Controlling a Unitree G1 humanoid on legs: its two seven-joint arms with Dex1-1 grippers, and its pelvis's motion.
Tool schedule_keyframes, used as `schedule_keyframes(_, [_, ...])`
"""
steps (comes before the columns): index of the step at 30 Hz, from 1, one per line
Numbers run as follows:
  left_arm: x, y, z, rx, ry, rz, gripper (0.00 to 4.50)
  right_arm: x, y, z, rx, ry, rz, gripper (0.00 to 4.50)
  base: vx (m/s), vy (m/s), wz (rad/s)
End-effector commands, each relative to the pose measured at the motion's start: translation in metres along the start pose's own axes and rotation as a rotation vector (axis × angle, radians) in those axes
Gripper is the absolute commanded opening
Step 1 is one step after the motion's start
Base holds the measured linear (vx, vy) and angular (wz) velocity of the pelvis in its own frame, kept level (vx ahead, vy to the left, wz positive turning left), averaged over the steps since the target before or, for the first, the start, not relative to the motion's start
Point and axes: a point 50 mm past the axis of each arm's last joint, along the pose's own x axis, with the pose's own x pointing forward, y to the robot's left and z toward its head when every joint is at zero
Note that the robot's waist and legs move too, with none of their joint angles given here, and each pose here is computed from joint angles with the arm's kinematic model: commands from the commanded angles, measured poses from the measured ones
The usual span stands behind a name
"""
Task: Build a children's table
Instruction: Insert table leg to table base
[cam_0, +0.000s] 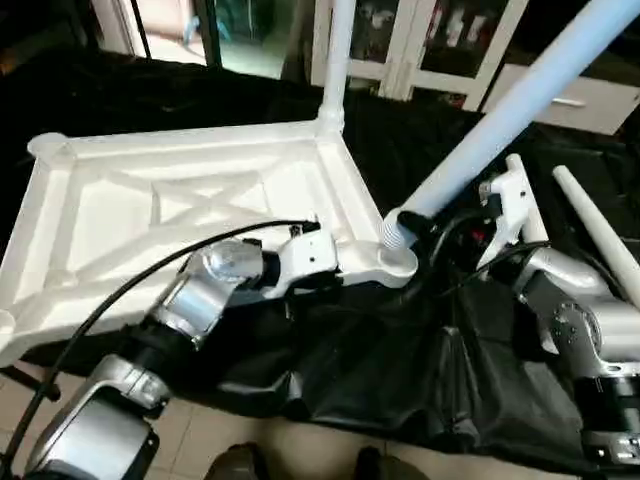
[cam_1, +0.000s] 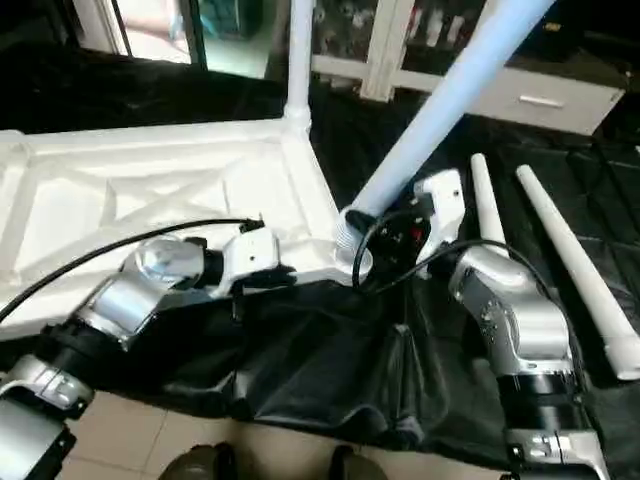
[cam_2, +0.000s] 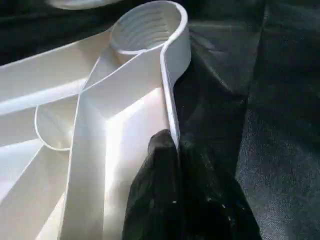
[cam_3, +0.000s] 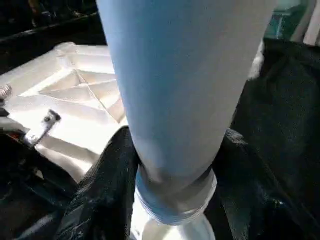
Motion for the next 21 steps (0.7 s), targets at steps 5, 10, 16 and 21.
schedule_keyframes(5, [-0.008, 0.004, 0.024, 0.011, -0.195, -0.089, 0.59, -0.002, 0.009, 0.008, 0.016, -0.048, 0.016, 1.87, 0.000, 0.000, 0.00])
schedule_keyframes(10, [-0.024, 0.007, 0.033, -0.071, -0.283, -0.106, 1.05, -0.008, 0.010, 0.009, 0.014, -0.038, 0.032, 1.87, 0.065, -0.008, 0.01])
schedule_keyframes(16, [-0.055, 0.024, 0.060, -0.195, -0.462, -0.060, 1.57, -0.017, 0.007, 0.015, -0.034, 0.052, 0.114, 1.87, 0.000, 0.000, 0.00])
schedule_keyframes(21, [-0.076, 0.046, 0.093, -0.334, -0.747, 0.016, 2.03, -0.027, 0.013, 0.026, -0.073, 0.150, 0.295, 1.87, 0.000, 0.000, 0.00])
